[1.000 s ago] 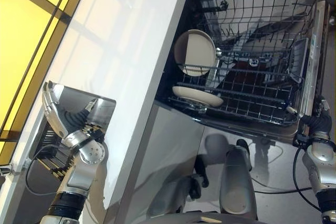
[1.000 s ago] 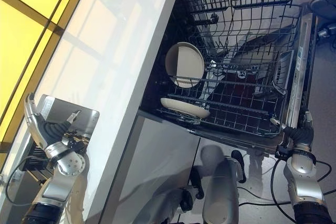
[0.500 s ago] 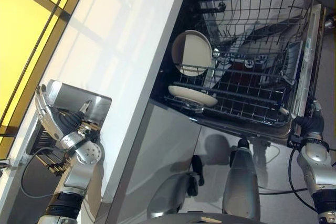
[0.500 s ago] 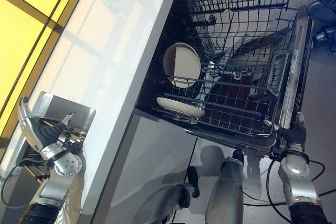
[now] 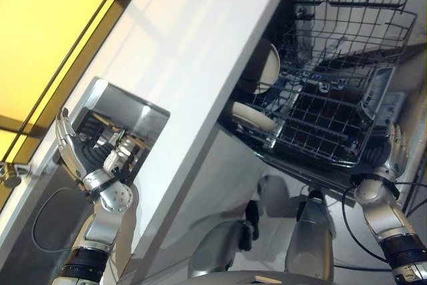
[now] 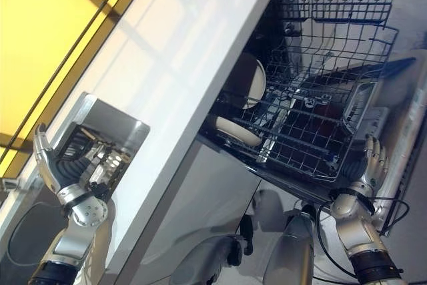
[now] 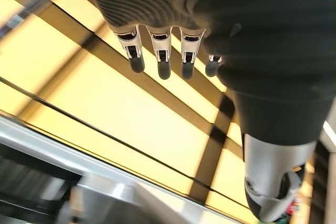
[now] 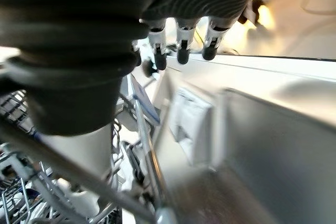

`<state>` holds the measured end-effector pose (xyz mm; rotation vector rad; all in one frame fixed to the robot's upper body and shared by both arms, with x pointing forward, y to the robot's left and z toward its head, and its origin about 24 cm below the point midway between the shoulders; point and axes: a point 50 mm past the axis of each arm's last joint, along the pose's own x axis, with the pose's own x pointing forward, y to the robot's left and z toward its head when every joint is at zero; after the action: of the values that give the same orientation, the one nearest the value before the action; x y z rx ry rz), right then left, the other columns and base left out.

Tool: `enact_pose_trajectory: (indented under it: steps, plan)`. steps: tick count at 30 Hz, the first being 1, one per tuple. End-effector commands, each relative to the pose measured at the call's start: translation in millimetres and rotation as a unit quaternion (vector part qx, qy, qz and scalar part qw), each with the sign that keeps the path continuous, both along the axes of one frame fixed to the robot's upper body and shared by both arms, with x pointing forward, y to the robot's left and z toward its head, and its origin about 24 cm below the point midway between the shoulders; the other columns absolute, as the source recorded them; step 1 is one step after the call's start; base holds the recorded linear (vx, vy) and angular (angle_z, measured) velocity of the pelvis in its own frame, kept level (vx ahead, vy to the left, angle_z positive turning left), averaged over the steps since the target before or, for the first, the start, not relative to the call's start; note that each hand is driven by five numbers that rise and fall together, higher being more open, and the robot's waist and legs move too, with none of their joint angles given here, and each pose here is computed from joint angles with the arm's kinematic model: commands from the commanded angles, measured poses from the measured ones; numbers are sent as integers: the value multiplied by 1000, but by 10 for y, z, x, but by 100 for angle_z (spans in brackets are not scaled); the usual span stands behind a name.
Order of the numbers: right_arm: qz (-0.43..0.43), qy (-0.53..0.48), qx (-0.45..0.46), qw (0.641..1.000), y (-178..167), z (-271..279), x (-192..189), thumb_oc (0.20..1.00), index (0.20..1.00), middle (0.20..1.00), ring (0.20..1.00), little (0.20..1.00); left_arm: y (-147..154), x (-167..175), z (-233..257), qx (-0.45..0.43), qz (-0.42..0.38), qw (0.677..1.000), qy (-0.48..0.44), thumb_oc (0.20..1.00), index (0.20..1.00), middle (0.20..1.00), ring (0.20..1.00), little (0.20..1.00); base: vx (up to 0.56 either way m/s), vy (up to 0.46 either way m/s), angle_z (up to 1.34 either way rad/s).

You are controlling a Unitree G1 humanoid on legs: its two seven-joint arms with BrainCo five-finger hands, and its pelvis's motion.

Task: Pick up plates and place into dishwasher.

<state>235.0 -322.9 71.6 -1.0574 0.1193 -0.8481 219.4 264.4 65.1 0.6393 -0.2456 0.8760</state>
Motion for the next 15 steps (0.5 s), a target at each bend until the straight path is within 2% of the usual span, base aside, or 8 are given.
enact_pose_trajectory:
  steps: [1,6,8,11,13,15]
  plan:
    - [47,-200,-93,974,197,890,196,1000,1000,1000,1000,1000,188,-113,304,50,19,997,-48,1000,1000,1000,1000,1000,39,-53,71]
    - [178,-219,-3,960,441,982,260,1000,1000,1000,1000,1000,178,-124,302,52,16,998,-43,1000,1000,1000,1000,1000,39,-19,31]
    - [253,-204,83,942,602,941,354,1000,1000,1000,1000,1000,165,-101,304,53,15,998,-41,1000,1000,1000,1000,1000,15,1,21]
    - [345,-186,235,889,860,815,477,1000,1000,1000,1000,1000,144,-68,297,53,10,998,-40,1000,1000,1000,1000,1000,3,7,15]
    - [392,-153,288,861,1034,690,550,1000,1000,1000,1000,1000,130,-44,294,53,6,998,-41,1000,1000,1000,1000,1000,0,0,0]
    - [445,-153,374,800,1225,652,631,1000,1000,1000,1000,1000,112,9,317,54,1,998,-45,1000,1000,1000,1000,1000,-20,-1,1]
